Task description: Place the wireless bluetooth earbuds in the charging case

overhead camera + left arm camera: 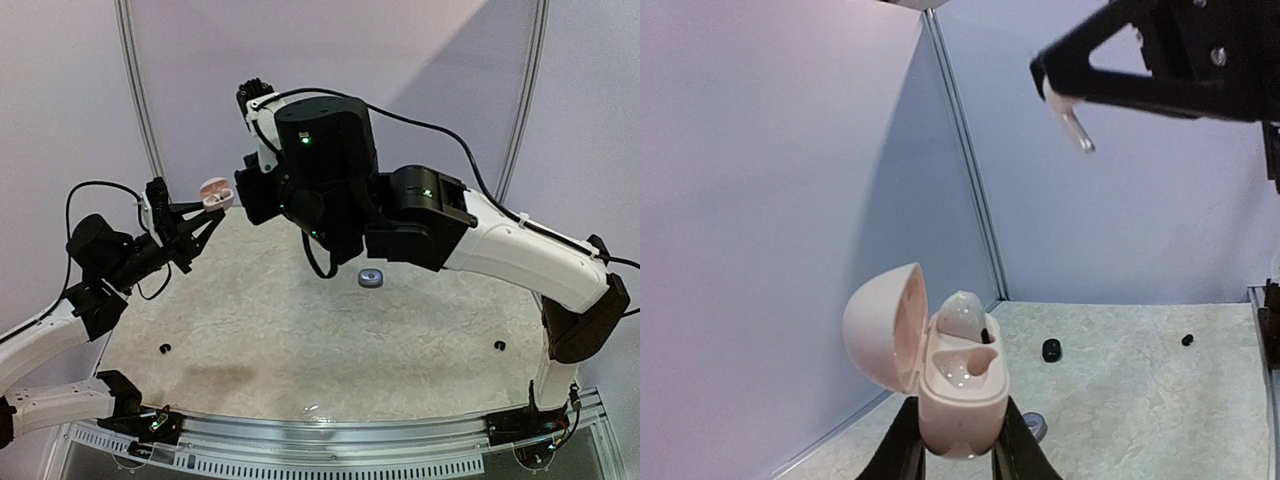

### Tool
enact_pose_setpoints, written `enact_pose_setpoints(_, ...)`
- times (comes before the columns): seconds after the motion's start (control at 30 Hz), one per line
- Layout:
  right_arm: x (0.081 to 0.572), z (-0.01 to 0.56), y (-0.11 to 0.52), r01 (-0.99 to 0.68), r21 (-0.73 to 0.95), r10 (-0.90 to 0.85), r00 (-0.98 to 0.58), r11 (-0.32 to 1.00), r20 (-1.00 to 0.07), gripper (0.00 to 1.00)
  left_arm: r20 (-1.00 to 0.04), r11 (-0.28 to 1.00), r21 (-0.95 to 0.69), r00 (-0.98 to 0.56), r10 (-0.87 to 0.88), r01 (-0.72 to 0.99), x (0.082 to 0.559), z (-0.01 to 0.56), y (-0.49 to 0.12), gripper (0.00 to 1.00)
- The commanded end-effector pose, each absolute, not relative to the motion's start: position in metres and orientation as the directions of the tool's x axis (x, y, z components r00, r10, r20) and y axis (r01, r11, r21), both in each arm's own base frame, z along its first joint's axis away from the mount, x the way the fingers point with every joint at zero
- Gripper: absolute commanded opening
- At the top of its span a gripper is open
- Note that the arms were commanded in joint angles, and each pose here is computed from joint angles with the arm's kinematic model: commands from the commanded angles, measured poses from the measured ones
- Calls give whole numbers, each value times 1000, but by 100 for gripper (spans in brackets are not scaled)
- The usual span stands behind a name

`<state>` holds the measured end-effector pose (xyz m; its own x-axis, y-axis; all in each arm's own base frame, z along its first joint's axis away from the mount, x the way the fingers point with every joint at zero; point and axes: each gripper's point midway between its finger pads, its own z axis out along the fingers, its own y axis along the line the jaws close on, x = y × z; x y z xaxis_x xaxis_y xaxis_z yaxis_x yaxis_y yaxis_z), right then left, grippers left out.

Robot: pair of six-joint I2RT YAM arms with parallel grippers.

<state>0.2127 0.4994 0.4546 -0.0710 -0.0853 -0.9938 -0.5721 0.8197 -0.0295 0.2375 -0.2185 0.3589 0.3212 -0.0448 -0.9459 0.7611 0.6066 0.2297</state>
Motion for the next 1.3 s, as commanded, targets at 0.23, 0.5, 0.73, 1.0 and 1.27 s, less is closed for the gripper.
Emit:
enact_pose_setpoints(0.23, 192, 463, 572, -666, -321, -189, 264, 674, -946, 0, -933, 680, 255, 358, -13, 688, 239, 377, -205, 0)
enact_pose_setpoints(0.5, 196, 454, 583, -655, -340, -197, 284, 675, -938, 0, -935, 669, 245, 352, -27, 702, 237, 374, -207, 0)
enact_pose_setpoints(0.73, 214, 442, 583, -637, -332, -211, 261, 695, -942, 0, -935, 662, 246, 354, -32, 708, 235, 376, -208, 0)
enact_pose_setpoints(1.0, 222, 431, 585, -631, -359, -247, 261, 688, -933, 0, -936, 651, 236, 349, -47, 721, 232, 378, -209, 0)
enact_pose_setpoints(1.27, 227, 426, 582, -607, -386, -282, 264, 695, -923, 0, -942, 654, 215, 330, -57, 726, 233, 376, -208, 0)
